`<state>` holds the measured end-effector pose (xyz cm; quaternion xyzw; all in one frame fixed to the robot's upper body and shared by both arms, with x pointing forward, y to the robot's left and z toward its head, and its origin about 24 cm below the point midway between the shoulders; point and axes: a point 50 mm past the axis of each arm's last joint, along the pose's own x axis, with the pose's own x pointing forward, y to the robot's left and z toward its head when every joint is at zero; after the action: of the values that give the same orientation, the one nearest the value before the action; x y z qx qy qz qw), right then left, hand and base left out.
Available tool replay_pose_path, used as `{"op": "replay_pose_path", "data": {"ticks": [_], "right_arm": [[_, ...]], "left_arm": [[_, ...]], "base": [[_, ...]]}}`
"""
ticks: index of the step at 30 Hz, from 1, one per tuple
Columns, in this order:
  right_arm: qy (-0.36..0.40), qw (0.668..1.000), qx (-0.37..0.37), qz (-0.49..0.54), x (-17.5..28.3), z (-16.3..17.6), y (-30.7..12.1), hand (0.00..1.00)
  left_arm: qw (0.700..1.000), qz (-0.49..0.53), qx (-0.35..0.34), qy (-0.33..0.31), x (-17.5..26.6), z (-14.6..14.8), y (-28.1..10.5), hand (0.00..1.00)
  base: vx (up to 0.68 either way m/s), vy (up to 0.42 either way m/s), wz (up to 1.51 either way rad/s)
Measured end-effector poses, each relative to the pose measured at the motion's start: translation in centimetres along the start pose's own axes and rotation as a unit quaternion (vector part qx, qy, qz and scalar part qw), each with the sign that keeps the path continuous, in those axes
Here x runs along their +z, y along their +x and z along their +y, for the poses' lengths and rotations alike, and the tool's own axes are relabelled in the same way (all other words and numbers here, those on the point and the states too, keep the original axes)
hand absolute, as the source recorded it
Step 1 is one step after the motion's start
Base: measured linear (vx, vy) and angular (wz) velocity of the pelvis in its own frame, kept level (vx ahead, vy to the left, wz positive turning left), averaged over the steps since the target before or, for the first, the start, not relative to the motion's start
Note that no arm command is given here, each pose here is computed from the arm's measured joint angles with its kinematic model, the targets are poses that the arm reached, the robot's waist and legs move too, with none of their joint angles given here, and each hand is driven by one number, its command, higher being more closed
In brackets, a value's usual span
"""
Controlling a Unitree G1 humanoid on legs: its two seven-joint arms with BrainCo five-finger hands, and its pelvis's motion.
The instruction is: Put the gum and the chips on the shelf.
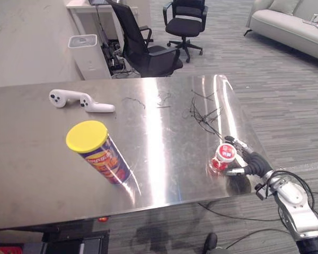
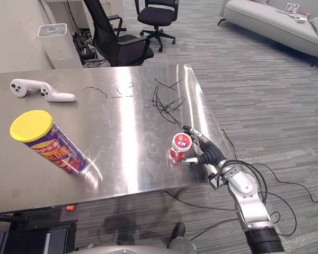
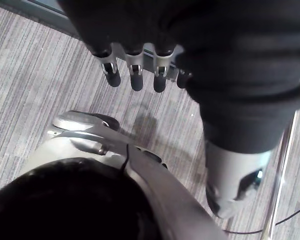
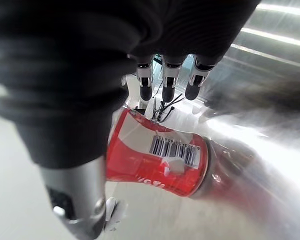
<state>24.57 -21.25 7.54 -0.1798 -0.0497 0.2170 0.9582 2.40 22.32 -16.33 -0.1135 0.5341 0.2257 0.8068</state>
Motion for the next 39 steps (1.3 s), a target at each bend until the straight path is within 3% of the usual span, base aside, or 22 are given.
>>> {"op": "replay_pose_path", "data": {"ticks": [9,10,39], "right_arm": [[0.001,1.0,-0.001,0.002,-0.3,-0.2,0.6,0.0],[0.001,1.0,0.002,0.001,-0.3,-0.1,0.8,1.0],[0.017,0.999,0.02,-0.027,0.5,1.9,2.8,1.0]], "left_arm": [[1.0,-0.002,-0.005,0.01,0.2,0.0,0.0,0.0],[1.0,-0.002,-0.006,0.01,0.2,-0.1,0.0,0.0],[1.0,-0.009,-0.01,0.013,0.7,-0.4,0.2,0.0]], "base": [[-0.01,-0.003,0.06],[0.0,0.0,0.0],[0.0,0.004,0.02]]}}
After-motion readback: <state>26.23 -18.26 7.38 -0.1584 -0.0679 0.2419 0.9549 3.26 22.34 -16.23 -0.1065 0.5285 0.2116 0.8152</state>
